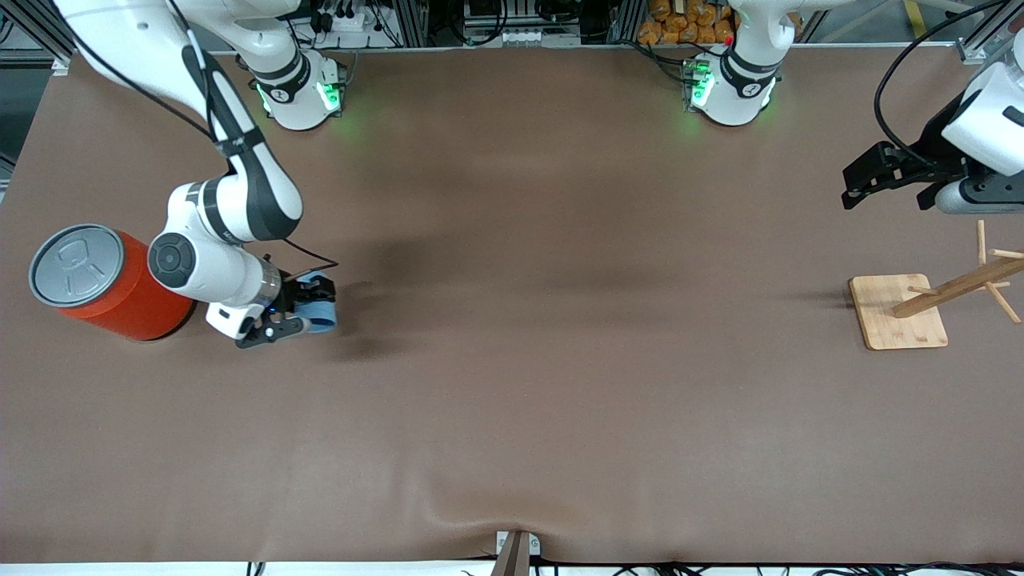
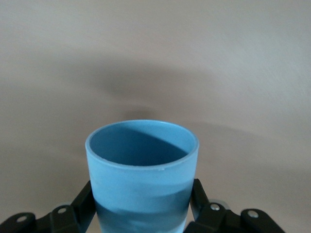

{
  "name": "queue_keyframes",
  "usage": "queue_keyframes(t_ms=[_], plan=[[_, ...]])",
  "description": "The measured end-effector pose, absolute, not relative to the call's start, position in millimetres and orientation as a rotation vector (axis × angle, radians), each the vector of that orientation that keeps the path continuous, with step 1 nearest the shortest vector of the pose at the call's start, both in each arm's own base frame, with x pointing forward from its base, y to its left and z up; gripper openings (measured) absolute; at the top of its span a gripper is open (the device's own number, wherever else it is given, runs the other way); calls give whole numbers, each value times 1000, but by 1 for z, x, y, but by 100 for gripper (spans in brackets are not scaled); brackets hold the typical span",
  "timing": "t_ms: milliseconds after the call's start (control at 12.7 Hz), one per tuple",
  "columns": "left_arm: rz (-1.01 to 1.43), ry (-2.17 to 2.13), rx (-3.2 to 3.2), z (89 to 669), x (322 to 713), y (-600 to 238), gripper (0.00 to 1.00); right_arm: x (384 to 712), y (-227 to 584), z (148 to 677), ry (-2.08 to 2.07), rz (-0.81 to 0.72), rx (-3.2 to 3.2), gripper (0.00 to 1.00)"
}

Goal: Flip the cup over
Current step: 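Lift the blue cup and carry it to the table middle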

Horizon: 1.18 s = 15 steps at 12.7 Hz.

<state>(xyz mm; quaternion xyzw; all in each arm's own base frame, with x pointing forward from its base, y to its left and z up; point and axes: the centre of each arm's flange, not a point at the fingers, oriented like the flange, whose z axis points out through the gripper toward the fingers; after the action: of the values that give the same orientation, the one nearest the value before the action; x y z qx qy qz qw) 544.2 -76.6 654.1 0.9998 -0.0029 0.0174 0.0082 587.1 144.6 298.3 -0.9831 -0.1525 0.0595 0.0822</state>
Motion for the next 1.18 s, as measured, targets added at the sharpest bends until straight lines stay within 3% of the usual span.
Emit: queue_keyframes(t_ms=[157,394,630,944,1181], plan=[[61,6,3124,656,545,-71,100,596,210,345,-604,100,-2897,80],[51,19,3124,653,548,-67,100,581,331,373,-907,-7,-2823,80],[33,17,3124,646,551,-67,100,566,440,342,-1298,-71,-2765,80],[31,12,3124,646,551,-69,100,532,529,294,-1786,-137,-2612,80],[32,14,3124,646,551,-68,100,491,584,276,-1968,-181,-2484,80]])
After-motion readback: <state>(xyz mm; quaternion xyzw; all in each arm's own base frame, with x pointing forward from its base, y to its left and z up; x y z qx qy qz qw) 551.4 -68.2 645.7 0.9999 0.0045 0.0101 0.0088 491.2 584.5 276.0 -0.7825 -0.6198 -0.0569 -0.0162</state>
